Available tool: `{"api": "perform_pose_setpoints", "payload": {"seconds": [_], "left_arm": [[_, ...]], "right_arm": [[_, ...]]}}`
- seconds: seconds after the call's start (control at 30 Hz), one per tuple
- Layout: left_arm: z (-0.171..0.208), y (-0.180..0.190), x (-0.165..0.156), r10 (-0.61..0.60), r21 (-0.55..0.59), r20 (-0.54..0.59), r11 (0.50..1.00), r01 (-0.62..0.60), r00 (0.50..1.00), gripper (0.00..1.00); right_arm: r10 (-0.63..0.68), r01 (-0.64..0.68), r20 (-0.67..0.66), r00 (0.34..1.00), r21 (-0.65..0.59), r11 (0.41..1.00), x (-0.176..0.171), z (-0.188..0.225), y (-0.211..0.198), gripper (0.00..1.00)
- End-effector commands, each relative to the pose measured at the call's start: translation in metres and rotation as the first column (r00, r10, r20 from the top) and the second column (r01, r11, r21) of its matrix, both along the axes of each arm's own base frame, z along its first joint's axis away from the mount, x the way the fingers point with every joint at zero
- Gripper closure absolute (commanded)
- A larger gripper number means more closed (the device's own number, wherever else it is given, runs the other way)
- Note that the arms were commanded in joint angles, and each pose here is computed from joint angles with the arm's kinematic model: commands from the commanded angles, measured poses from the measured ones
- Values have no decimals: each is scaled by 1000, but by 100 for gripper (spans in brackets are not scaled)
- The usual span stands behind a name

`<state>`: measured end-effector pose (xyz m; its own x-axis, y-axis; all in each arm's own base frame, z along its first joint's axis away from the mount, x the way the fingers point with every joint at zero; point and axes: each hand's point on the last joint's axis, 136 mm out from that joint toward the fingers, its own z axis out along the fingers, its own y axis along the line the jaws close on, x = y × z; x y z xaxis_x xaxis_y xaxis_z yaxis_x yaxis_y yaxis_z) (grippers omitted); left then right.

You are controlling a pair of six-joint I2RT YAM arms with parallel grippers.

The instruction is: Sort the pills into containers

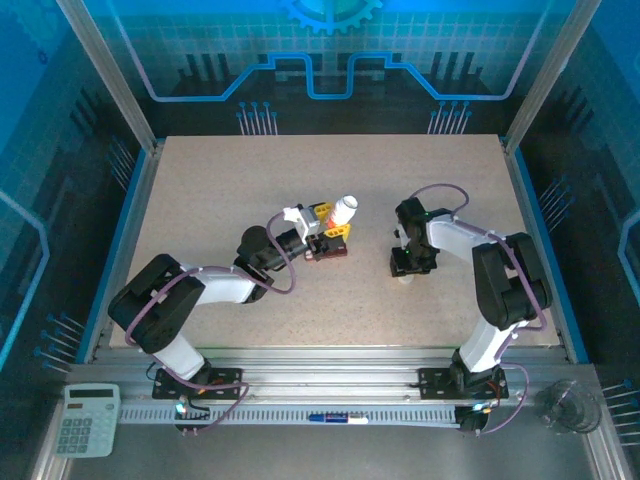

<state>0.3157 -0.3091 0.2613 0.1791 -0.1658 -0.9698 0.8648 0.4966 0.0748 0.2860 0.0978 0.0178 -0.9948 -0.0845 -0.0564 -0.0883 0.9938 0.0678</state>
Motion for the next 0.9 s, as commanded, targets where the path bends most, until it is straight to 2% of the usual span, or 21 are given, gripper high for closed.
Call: {"api": "perform_pose_setpoints", "payload": {"seconds": [0.0, 0.07, 0.17, 0.87], "left_arm": [[2, -3, -8, -31, -17, 19, 999, 31, 999, 100], [2, -3, -7, -31, -18, 13, 999, 31, 999, 100], [1, -3, -7, -30, -19, 12, 999, 30, 999, 100], [-3, -4, -6, -33, -18, -8, 999, 33, 999, 100]], "right_arm": [[19, -19, 9, 1000, 29, 999, 0, 8, 8, 52], [22, -22, -3, 1000, 25, 999, -1, 6, 8, 45], [28, -27, -12, 1000, 23, 999, -3, 1, 8, 42], [54, -54, -25, 998, -15, 998, -13, -3, 7, 45]]}}
